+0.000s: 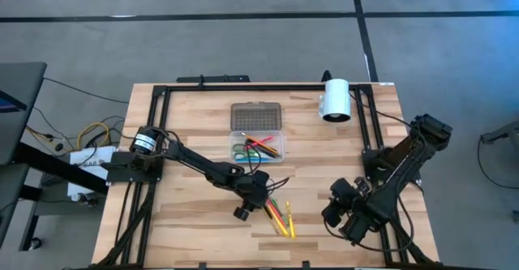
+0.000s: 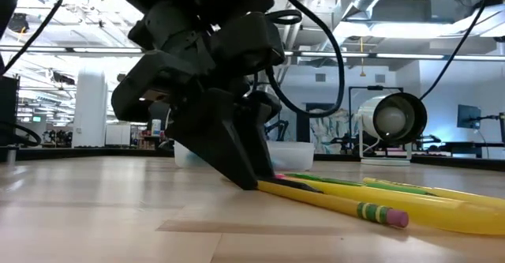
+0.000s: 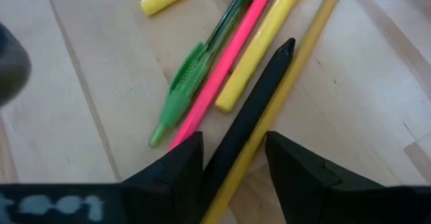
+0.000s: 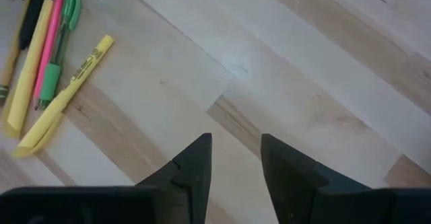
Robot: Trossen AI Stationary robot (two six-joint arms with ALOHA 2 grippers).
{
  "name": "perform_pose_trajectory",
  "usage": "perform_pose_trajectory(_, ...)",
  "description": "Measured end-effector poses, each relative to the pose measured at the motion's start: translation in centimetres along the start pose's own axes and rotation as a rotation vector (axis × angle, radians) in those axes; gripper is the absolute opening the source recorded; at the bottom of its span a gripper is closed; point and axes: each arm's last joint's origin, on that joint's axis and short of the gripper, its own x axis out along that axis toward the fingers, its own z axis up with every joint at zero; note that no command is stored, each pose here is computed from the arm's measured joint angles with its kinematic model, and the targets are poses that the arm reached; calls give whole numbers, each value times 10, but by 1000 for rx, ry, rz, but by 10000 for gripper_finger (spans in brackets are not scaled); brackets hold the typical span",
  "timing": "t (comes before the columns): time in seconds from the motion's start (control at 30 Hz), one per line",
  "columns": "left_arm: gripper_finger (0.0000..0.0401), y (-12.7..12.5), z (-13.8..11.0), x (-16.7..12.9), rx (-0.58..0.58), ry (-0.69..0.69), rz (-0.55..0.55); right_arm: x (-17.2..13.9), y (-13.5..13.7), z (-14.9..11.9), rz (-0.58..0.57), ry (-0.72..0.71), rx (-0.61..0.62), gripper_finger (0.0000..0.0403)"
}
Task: Pick & place school supplies into a supply box
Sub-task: Put the black pen into the supply box
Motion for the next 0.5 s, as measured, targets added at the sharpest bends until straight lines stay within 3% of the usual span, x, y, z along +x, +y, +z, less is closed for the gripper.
perform_pose_trajectory(0.5, 73, 0, -15, -7, -255, 182, 40, 1, 0, 4, -14, -2, 7, 120)
